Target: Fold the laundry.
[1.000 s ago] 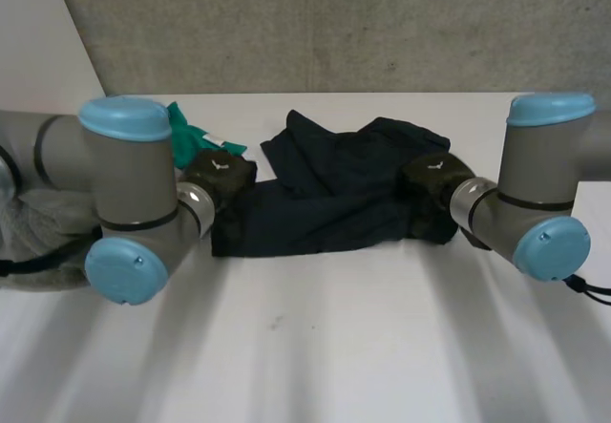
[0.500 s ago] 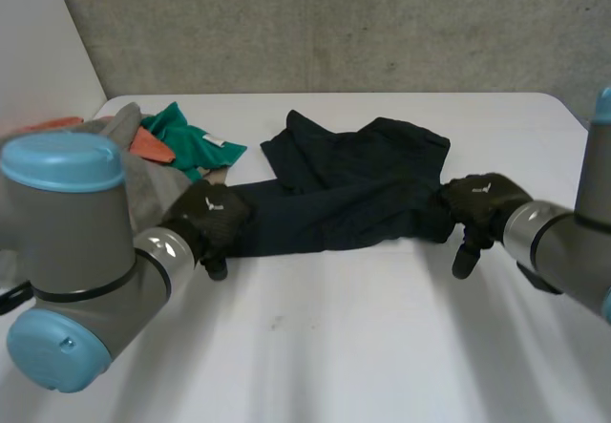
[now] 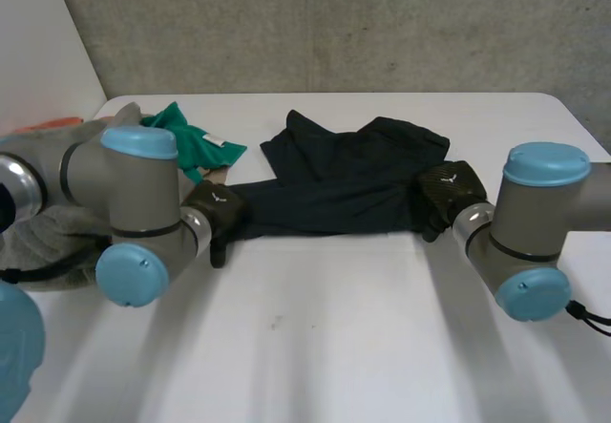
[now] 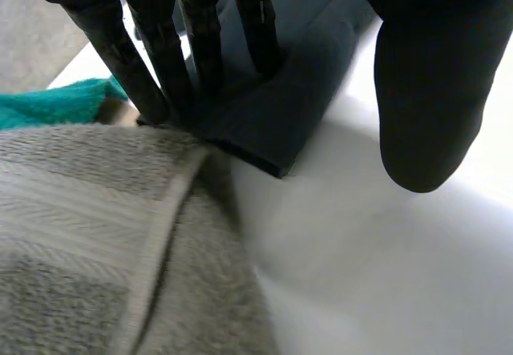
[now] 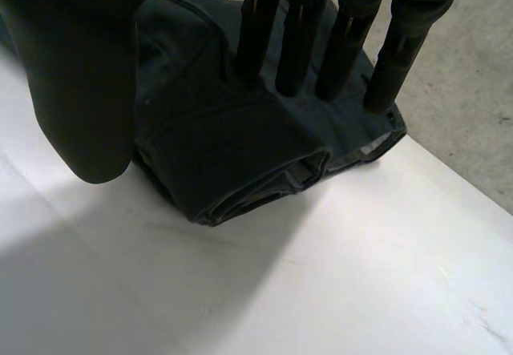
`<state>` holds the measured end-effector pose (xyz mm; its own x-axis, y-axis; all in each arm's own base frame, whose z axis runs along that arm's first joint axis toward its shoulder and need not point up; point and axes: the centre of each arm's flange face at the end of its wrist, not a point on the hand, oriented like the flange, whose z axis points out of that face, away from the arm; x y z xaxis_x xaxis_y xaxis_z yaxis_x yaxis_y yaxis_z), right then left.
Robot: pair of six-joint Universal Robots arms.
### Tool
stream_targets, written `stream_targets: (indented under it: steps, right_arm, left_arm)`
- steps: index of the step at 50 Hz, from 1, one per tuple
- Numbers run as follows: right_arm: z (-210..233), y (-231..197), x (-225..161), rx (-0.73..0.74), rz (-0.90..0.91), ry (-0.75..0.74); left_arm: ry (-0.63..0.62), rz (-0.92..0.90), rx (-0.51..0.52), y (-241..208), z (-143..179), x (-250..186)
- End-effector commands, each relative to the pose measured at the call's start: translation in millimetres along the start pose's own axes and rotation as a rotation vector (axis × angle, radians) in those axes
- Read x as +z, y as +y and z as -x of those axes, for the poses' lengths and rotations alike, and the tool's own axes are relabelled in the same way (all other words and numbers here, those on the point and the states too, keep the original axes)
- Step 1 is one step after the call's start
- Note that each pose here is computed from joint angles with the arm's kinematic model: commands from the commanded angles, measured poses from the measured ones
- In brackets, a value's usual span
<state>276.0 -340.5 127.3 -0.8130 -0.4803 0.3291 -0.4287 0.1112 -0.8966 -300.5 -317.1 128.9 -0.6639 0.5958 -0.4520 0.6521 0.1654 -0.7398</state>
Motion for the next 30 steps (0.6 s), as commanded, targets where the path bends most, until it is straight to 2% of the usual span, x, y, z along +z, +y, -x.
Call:
stream_targets:
  steps: [1, 9, 14, 17, 24, 27, 30]
  right_arm:
    - [8, 0, 15, -0.012, -0.005, -0.013]
    - [-1, -22, 7, 0.002, -0.033, 0.004]
    - [-19, -49, -12, 0.048, -0.042, 0.017]
    - [-29, -64, -21, 0.06, -0.051, 0.023]
    - [-61, -129, -58, 0.06, -0.153, 0.008]
    - [-76, -162, -77, 0.046, -0.222, 0.017]
    - [-86, -182, -93, 0.041, -0.245, 0.024]
  left_arm:
    - [-0.032, -0.026, 0.022, -6, 1, 16]
    - [-0.054, -0.081, 0.096, -13, -2, 30]
    - [-0.102, -0.124, 0.158, -23, 4, 34]
    - [-0.122, -0.145, 0.161, -34, 13, 25]
    - [-0.191, -0.28, 0.07, -101, 64, -60]
    - [-0.215, -0.379, -0.009, -136, 86, -126]
    - [-0.228, -0.437, -0.045, -151, 97, -162]
